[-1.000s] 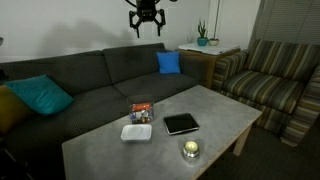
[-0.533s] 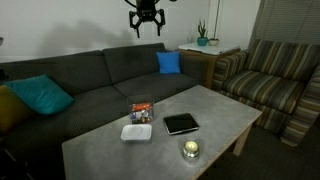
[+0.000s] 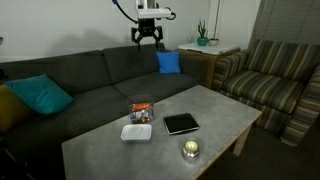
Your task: Remove the orange object from the storage container and put it on the table
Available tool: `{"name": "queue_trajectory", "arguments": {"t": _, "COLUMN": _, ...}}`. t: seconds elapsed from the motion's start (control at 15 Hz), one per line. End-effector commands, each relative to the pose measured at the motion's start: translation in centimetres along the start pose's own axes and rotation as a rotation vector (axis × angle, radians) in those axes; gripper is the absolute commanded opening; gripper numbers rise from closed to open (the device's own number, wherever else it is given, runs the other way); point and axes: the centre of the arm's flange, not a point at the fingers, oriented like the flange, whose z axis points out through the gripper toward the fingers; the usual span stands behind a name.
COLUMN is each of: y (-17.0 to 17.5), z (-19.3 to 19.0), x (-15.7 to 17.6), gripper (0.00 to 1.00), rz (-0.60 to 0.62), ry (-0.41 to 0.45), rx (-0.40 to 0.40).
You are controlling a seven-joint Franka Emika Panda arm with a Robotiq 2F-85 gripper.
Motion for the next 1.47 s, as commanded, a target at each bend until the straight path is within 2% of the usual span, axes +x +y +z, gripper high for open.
{"name": "queue_trajectory", "arguments": {"t": 0.0, "y": 3.5, "z": 4.8, "x": 3.4, "gripper": 1.00, "rz": -0.054, "ry": -0.054, "rx": 0.099}}
{"name": "queue_trajectory", "arguments": {"t": 0.2, "y": 2.3, "z": 8.1, "x": 4.1, "gripper": 1.00, "rz": -0.090, "ry": -0.097, "rx": 0.196}}
{"name": "queue_trajectory", "arguments": {"t": 0.47, "y": 0.6, "z": 10.2, "x": 5.0, "gripper": 1.00, "rz": -0.178, "ry": -0.127, "rx": 0.294}}
{"name": "queue_trajectory", "arguments": {"t": 0.53, "y": -2.6, "z": 9.5, "x": 2.3, "gripper": 1.00, "rz": -0.133, "ry": -0.128, "rx": 0.254}}
{"name": "queue_trajectory", "arguments": {"t": 0.93, "y": -3.0, "z": 10.1, "x": 3.5, "gripper": 1.00, "rz": -0.165, "ry": -0.157, "rx": 0.270}}
{"name": "queue_trajectory", "arguments": {"t": 1.2, "y": -4.6, "z": 13.3, "x": 4.6, "gripper": 1.00, "rz": -0.193, "ry": -0.175, "rx": 0.290}}
{"name": "queue_trajectory", "arguments": {"t": 1.4, "y": -6.3, "z": 16.5, "x": 4.7, "gripper": 1.00, "rz": -0.195, "ry": -0.222, "rx": 0.325}}
